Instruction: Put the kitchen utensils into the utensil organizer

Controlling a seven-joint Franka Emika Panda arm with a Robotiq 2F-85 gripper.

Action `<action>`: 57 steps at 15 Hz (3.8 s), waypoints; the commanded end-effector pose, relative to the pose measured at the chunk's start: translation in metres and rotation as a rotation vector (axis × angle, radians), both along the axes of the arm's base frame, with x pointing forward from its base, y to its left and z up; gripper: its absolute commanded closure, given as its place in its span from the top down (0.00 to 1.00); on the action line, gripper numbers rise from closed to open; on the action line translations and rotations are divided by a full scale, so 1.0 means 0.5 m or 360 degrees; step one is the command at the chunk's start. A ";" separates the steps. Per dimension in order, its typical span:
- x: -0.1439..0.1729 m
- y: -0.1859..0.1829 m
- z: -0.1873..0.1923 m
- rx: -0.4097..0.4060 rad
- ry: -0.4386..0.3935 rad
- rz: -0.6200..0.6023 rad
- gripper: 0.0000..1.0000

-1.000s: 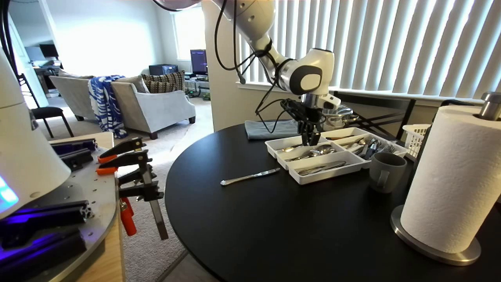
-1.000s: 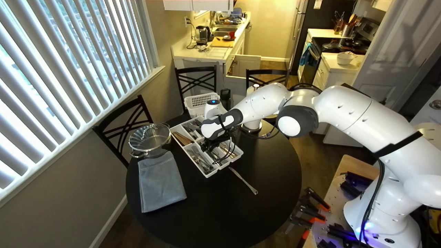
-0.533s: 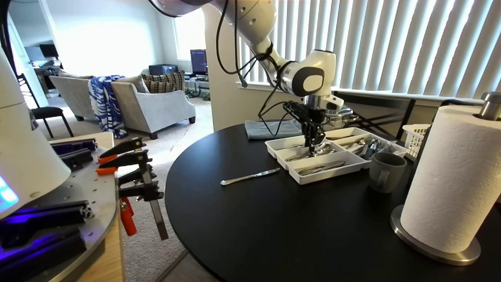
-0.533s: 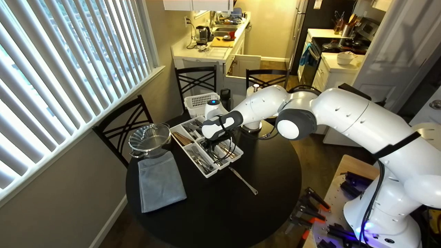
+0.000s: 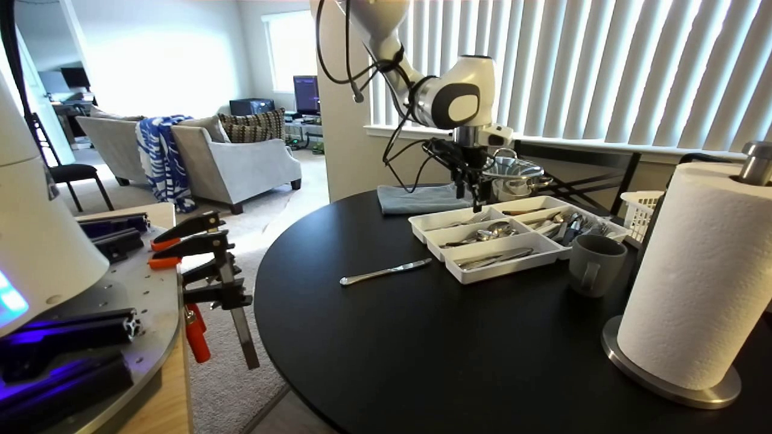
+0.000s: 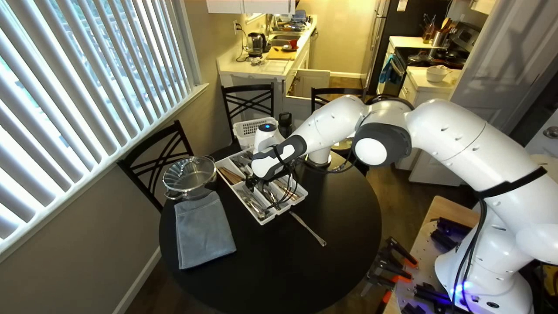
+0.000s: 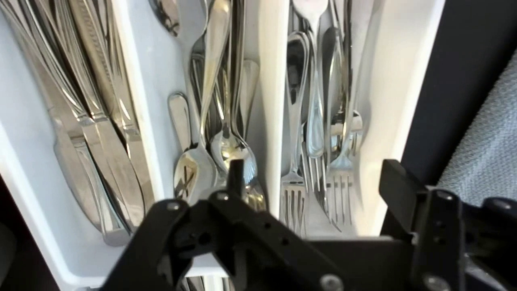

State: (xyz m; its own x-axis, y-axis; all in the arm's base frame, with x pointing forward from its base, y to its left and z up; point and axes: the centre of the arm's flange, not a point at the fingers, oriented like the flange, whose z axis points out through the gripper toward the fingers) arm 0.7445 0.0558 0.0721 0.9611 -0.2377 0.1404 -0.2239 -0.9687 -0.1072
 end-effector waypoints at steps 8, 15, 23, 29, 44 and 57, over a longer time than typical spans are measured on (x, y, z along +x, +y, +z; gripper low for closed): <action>-0.273 0.055 0.069 0.0111 0.0151 0.0174 1.00; -0.449 0.037 -0.001 0.0194 0.0178 0.0053 1.00; -0.571 0.016 -0.099 0.0164 0.0302 -0.0015 1.00; -0.509 0.023 -0.144 -0.0018 0.0332 -0.0030 1.00; -0.473 0.022 -0.226 -0.0090 0.0346 -0.0001 0.41; -0.461 0.090 -0.062 -0.0183 0.0083 0.0196 0.05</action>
State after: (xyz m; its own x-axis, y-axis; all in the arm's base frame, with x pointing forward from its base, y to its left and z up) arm 0.5258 0.0994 0.0011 0.9916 -0.1196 0.0488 -0.1200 -0.9927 0.0068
